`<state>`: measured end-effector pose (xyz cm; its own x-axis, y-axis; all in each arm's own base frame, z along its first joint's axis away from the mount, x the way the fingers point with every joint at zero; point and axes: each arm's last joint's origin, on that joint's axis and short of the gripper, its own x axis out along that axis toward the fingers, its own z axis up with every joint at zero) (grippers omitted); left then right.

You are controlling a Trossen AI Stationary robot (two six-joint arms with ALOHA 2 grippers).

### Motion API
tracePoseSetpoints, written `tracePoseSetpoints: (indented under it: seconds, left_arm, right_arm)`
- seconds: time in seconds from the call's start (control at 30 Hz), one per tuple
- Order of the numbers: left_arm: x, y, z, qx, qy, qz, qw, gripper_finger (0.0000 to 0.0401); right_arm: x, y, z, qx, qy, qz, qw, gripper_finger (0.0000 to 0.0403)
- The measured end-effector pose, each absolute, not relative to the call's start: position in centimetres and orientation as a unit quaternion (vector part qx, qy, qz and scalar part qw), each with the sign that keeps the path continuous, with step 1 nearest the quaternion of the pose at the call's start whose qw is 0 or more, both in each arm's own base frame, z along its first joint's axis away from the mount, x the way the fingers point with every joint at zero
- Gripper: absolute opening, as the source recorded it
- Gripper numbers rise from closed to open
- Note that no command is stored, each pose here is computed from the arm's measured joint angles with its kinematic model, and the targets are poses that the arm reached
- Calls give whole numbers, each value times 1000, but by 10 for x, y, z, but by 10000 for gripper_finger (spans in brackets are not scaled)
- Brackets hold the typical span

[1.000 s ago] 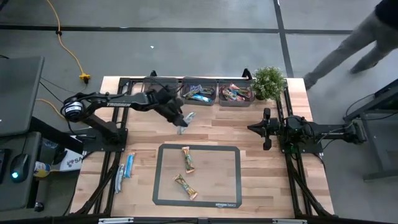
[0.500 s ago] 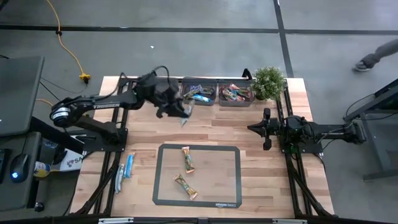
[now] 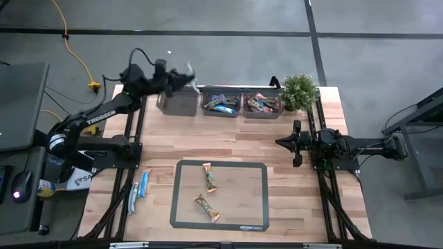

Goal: Pick and place Granola Bars by type
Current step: Put the orange granola bar into the left black bin

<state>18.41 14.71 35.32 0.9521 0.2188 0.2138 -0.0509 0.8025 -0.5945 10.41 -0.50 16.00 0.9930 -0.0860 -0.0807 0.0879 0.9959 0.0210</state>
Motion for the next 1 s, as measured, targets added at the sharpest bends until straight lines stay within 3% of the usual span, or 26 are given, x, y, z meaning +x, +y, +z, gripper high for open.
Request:
tracePoseSetpoints:
  seconds: [0.17,0.3,0.47,0.6,0.8,1.0]
  left_arm:
    - [173,162,348,-360,-162,175,902,76]
    - [170,169,329,-443,-130,273,844,76]
    - [161,169,296,-556,-81,431,707,76]
    - [153,167,283,-577,-86,520,624,76]
    - [151,169,280,-609,-155,550,551,76]
    - [169,171,263,-649,-148,550,504,76]
  right_arm:
    - [104,-5,160,12,40,-43,998,1]
    - [104,-5,160,12,40,-43,998,2]
    - [104,-5,160,12,40,-43,998,2]
    - [104,-5,160,12,40,-43,998,4]
    - [104,-5,160,12,40,-43,998,2]
    - [104,-5,160,12,40,-43,998,2]
